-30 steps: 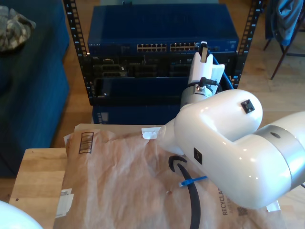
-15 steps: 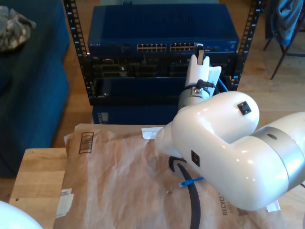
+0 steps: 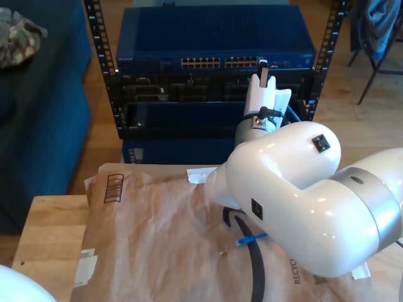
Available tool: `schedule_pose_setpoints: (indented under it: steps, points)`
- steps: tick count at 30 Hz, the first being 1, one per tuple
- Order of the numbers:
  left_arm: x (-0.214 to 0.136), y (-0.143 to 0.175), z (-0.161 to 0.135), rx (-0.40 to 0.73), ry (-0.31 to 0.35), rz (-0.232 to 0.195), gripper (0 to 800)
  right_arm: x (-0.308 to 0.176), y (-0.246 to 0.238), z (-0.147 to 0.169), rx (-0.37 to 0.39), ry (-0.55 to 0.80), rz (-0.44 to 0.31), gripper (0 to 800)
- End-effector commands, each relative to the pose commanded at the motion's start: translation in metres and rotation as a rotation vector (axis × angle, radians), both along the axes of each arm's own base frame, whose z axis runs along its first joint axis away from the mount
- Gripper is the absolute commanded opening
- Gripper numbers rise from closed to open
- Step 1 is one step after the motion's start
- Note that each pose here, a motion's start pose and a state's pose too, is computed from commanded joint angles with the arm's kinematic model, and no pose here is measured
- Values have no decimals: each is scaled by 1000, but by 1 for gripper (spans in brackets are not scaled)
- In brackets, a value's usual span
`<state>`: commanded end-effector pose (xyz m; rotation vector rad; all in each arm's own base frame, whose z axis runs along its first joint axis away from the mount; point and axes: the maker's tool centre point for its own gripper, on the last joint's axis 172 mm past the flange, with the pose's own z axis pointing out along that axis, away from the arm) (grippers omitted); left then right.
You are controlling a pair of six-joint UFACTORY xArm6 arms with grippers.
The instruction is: Grab the cable and plug it in
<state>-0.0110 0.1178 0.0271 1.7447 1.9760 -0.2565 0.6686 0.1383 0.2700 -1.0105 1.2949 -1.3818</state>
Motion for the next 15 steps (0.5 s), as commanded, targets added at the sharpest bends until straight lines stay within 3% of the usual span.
schedule_pose_setpoints:
  steps: [15]
  points:
    - [0, 0, 0, 0, 0, 0, 800, 1, 3, 1, 3, -2, 4, 0]
